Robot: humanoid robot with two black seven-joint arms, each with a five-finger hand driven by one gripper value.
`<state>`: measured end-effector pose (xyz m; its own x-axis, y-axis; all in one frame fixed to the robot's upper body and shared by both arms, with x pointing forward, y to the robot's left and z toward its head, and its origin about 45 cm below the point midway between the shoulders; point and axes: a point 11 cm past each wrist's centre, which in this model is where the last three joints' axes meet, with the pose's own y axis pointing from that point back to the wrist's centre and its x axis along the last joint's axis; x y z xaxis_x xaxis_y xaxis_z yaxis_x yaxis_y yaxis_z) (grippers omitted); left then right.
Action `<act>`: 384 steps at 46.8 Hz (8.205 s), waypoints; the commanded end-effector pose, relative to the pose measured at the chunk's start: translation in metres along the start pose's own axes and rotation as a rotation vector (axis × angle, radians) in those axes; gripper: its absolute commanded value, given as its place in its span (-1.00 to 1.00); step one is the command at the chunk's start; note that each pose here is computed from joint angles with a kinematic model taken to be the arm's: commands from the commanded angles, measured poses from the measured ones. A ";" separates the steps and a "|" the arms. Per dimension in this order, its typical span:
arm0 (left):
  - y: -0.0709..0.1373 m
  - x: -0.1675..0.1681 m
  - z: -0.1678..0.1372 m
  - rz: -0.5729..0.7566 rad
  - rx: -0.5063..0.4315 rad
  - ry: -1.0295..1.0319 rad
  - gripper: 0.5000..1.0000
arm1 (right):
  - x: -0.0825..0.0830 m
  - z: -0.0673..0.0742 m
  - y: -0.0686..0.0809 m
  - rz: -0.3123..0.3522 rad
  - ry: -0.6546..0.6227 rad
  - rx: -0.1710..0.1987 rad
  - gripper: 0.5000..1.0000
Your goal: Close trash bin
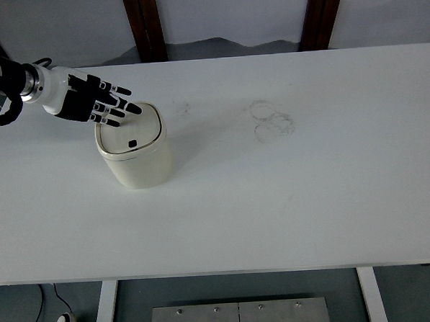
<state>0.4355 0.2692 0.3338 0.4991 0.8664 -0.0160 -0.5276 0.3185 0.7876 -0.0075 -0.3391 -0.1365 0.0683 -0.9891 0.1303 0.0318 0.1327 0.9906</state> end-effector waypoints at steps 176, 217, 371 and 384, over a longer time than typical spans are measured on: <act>0.057 -0.025 0.089 0.043 -0.184 -0.047 1.00 | 0.000 -0.001 0.000 0.000 -0.005 0.001 0.98; 0.078 0.094 0.094 -0.080 -0.930 0.379 1.00 | -0.001 0.000 0.000 -0.002 -0.006 0.001 0.98; 0.017 0.137 -0.003 0.049 -0.837 0.456 1.00 | 0.001 0.001 0.000 0.010 0.097 0.001 0.98; 0.019 0.138 -0.001 0.015 -0.876 0.533 1.00 | 0.001 0.001 0.000 0.010 0.096 0.002 0.98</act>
<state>0.4939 0.3954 0.3470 0.2311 0.8641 -0.4472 -0.9551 0.2892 0.0652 -0.0080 -0.3403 -0.1364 0.1642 -0.9771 0.1352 0.0292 0.1418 0.9895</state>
